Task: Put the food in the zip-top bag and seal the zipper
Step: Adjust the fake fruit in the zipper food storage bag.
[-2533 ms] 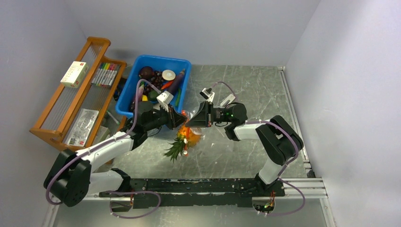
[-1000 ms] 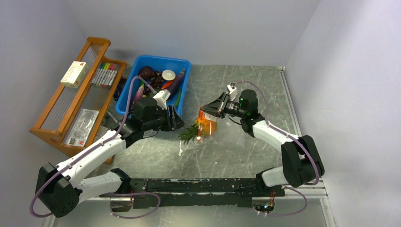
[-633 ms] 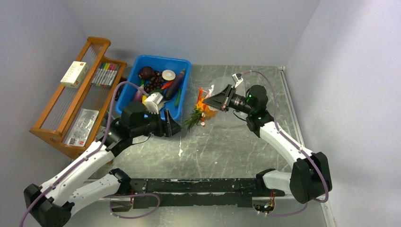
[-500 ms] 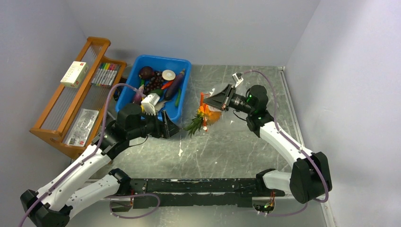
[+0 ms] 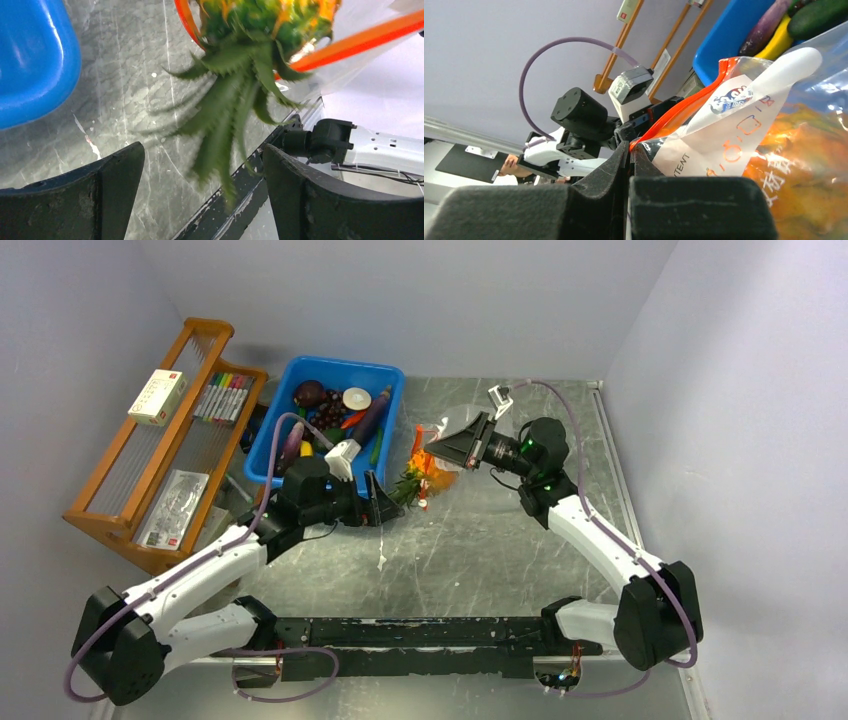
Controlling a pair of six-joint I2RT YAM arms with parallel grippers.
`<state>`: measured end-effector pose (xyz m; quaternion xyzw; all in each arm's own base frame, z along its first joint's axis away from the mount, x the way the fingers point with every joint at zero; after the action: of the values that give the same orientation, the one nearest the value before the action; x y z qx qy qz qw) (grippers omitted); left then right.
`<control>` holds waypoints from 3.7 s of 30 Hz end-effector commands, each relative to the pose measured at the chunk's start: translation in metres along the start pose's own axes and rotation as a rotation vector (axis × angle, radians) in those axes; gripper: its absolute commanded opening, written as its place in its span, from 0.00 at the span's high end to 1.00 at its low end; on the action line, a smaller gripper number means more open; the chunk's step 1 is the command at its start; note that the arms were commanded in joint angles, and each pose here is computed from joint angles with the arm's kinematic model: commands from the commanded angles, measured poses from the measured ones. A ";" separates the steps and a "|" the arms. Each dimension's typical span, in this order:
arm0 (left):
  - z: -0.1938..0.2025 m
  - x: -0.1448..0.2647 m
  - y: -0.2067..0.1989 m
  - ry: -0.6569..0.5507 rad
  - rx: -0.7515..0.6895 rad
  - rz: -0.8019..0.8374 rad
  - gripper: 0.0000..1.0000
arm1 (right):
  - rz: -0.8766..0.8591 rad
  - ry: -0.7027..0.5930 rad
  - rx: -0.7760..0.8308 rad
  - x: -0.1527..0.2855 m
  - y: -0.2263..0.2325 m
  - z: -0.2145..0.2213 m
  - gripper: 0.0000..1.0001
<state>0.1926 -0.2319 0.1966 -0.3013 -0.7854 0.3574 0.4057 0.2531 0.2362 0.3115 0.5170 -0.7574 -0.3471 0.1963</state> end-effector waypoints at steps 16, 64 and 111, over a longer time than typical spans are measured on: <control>-0.046 0.010 -0.070 -0.165 -0.206 0.234 0.86 | -0.155 0.060 0.126 -0.028 0.040 0.004 1.00; -0.053 0.082 -0.083 -0.243 -0.199 0.086 0.24 | -0.382 0.112 0.009 -0.036 0.045 0.046 1.00; -0.091 0.045 -0.080 -0.250 -0.332 -0.060 0.93 | 0.290 0.229 0.282 -0.020 -0.049 0.040 1.00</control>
<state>0.2408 -0.1894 0.2524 -0.1800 -0.9079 0.1843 0.3306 0.2473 0.2802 0.2689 0.5585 -0.7557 -0.2524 0.2308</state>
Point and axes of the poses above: each gripper's point midway between its finger pads, its own x axis back along the fingers, its own y axis along the line the jaws close on, z = x × y, the point moved 4 cm from there along x, back along the fingers, and after that the axes turned 14 degrees about x, right-handed, at the moved point
